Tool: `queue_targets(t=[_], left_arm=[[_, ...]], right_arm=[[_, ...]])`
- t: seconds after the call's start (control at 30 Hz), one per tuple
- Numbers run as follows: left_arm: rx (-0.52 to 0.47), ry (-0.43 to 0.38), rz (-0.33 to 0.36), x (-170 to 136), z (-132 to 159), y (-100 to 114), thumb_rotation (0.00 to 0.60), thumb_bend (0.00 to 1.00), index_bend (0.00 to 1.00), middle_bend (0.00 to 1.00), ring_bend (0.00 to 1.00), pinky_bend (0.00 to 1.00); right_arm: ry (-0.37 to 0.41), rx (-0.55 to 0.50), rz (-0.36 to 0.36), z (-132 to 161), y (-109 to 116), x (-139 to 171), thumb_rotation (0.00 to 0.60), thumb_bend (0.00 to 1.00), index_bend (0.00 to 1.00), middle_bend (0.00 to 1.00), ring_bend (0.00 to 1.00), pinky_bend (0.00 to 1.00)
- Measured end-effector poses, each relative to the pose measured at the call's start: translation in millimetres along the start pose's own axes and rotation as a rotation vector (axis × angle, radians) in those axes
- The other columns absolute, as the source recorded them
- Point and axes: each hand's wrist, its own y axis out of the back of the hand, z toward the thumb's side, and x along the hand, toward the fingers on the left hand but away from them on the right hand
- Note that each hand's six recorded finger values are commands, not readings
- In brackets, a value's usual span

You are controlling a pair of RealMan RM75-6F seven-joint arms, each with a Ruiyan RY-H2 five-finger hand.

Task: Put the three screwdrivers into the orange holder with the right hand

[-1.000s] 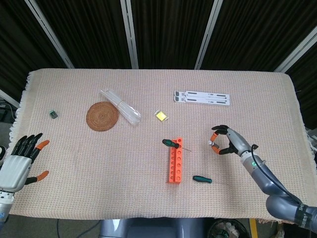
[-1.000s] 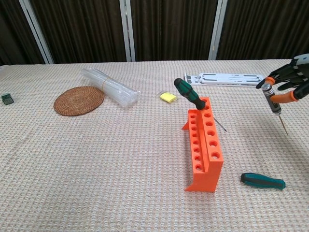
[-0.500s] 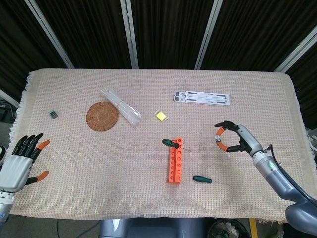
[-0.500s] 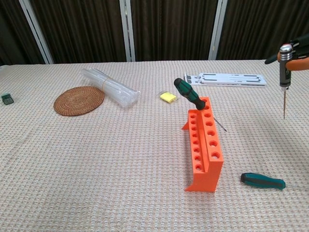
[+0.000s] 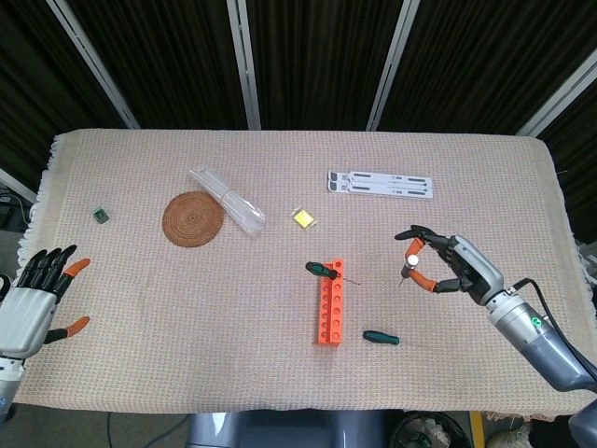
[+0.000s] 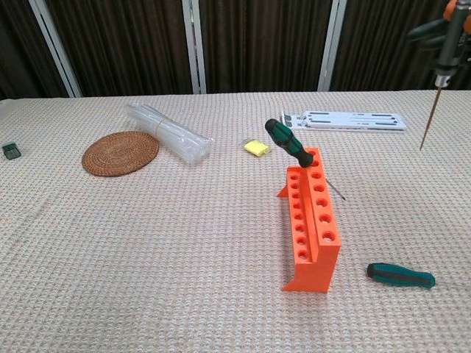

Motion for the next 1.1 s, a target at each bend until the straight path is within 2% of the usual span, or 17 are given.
queue_targets(t=[0.3,0.8,1.1], left_arm=[[0.011,-0.007,0.036,6.9,0.1,13.4,0.600,0.14,0.15,0.00,0.00,0.00],[0.016,-0.026,0.040,13.3,5.3,18.6,0.600,0.14,0.15,0.00,0.00,0.00],[0.011,-0.019,0.021,15.1,3.8,13.2,0.600,0.14,0.15,0.00,0.00,0.00]], right_arm=[[0.053,-0.036,0.131,7.7,-39.7,-5.4,0.600,0.46,0.65,0.23,0.00,0.00],[0.027,-0.073,0.150,-2.4,-74.3,-47.6,0.600,0.46,0.65,0.23,0.00,0.00],[0.012,-0.096,0.152,-5.5,-90.9,-74.0,0.600,0.46,0.65,0.23,0.00,0.00]])
